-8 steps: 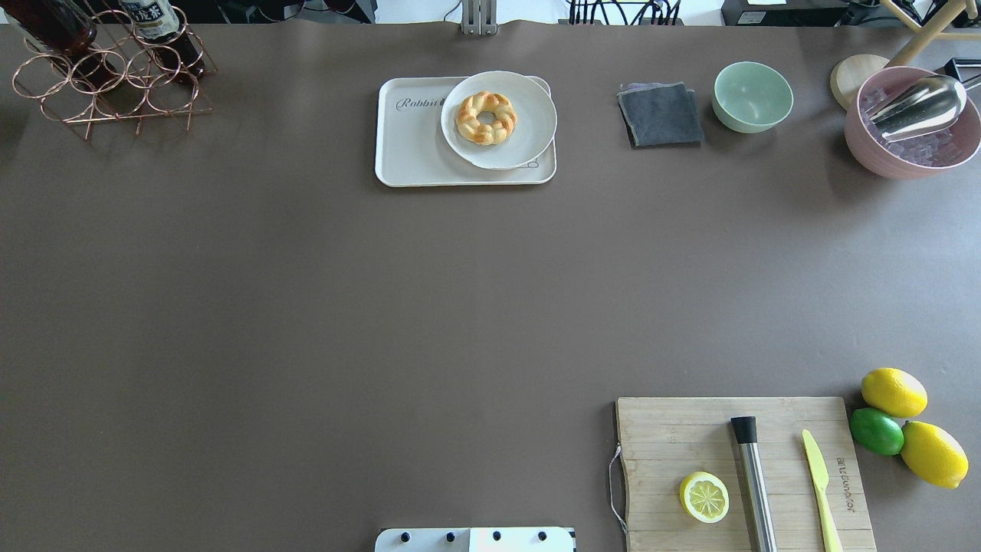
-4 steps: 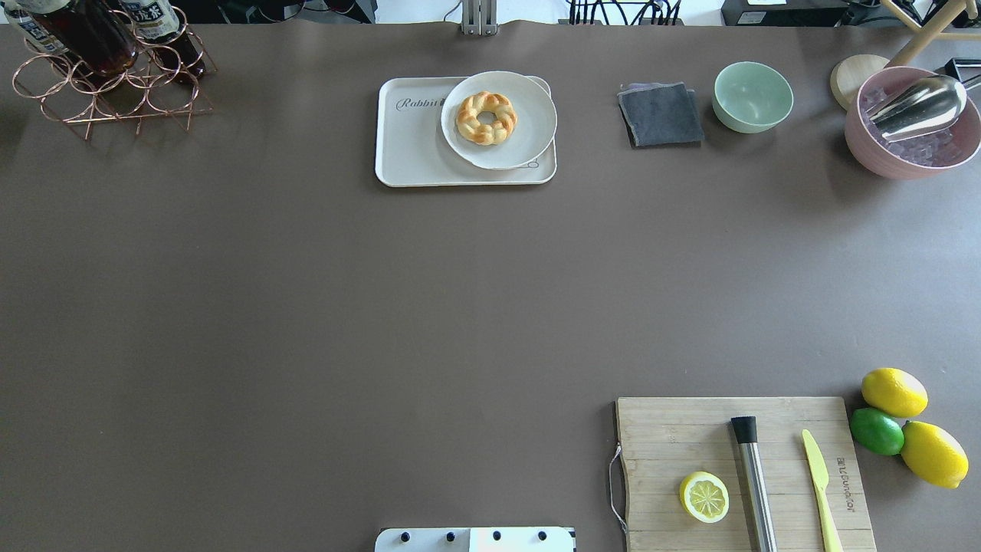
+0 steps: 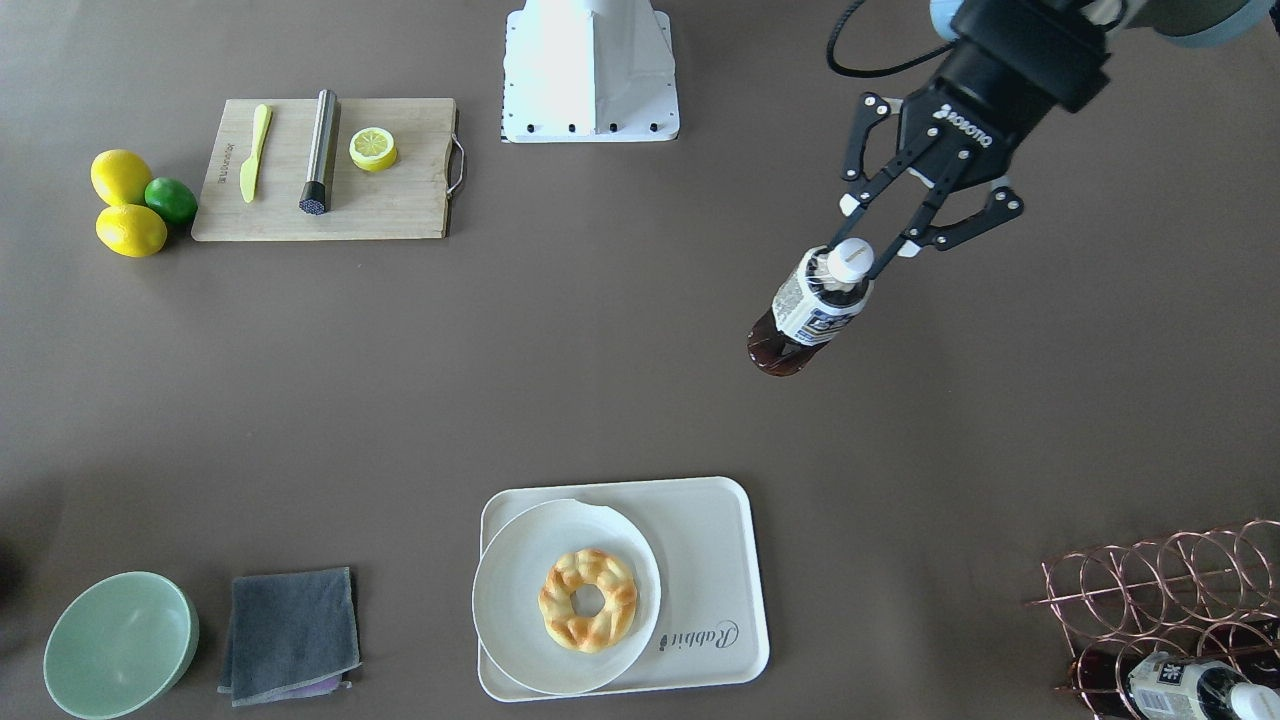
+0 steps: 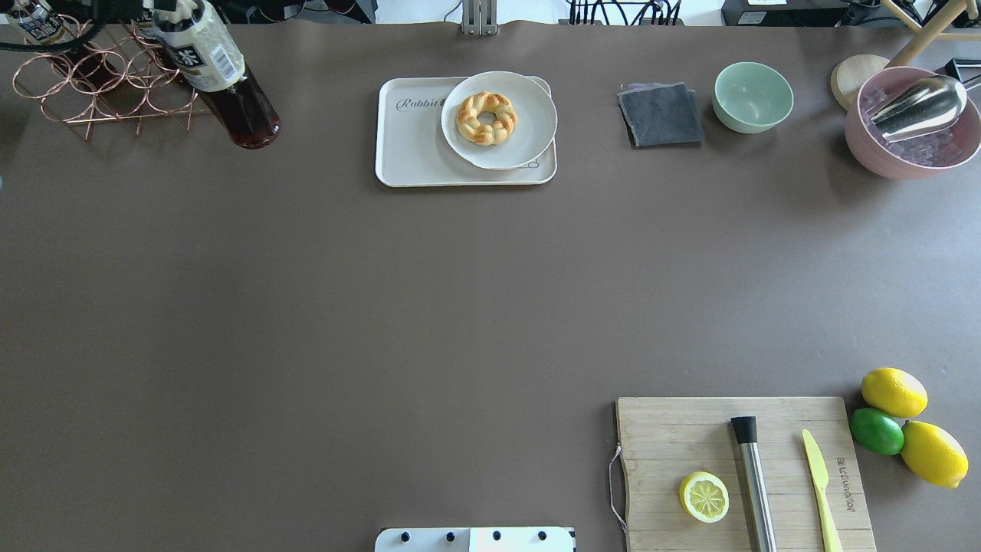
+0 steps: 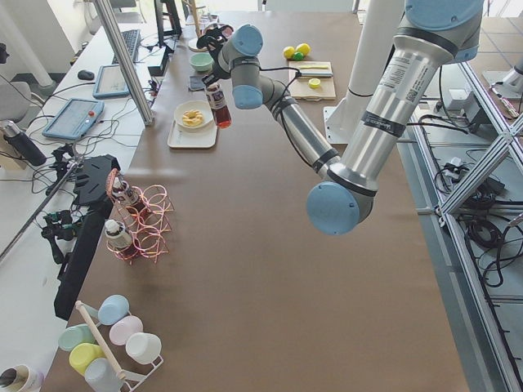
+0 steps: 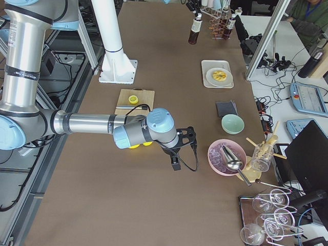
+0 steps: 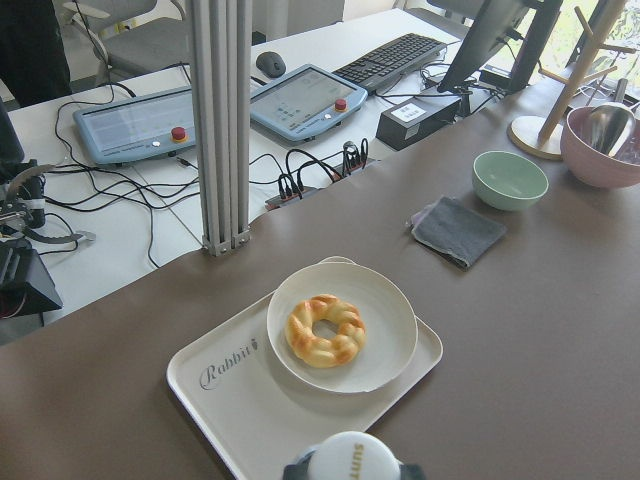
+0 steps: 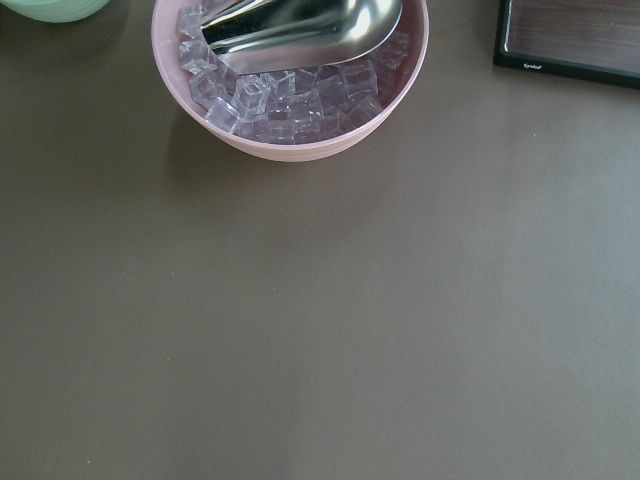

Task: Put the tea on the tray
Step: 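Carry the tea bottle with the left gripper toward the table center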

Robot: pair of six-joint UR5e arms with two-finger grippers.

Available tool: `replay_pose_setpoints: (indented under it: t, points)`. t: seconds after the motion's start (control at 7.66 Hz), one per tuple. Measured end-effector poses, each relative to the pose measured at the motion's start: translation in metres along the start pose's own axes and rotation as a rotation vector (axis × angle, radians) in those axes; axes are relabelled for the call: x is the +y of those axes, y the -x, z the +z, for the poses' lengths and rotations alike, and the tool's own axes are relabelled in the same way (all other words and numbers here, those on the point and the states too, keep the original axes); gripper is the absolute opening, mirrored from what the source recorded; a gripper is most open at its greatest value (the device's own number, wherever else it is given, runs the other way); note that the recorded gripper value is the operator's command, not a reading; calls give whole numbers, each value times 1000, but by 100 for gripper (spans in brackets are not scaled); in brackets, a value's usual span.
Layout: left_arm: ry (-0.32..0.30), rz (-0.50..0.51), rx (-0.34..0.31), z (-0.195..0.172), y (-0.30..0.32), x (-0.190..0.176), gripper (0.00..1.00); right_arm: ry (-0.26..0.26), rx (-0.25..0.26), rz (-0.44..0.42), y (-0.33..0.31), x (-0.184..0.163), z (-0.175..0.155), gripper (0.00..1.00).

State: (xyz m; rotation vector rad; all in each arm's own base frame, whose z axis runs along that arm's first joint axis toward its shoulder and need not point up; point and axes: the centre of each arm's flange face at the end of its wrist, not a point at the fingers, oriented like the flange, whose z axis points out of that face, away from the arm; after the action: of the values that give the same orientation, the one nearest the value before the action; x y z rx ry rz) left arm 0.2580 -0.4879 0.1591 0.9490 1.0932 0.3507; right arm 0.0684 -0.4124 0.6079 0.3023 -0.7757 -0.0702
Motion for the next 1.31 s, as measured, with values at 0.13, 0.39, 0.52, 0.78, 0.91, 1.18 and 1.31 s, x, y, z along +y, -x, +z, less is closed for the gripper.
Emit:
replay_pose_setpoints:
  t: [0.13,0.39,0.52,0.78,0.91,1.18,1.31]
  points:
    - [2,14,3,31,-45,17,0,-3,0,-1,1,-2,-1,100]
    - [-9,40,4,81,-140,65,0,-10,-2,-5,3,-6,-3,100]
    - [-16,50,-1,93,-172,84,0,-11,-2,-6,3,-6,-3,100]
    - [-11,60,-16,106,-194,103,0,-12,-2,-7,3,-7,-4,100]
    - [-7,63,-26,111,-195,107,0,-12,-2,-7,3,-7,-4,100]
    - [-10,66,-43,116,-197,111,0,-13,-4,-7,4,-7,-4,100]
    - [-11,66,-44,117,-198,113,0,-13,-6,-7,4,-7,-4,100]
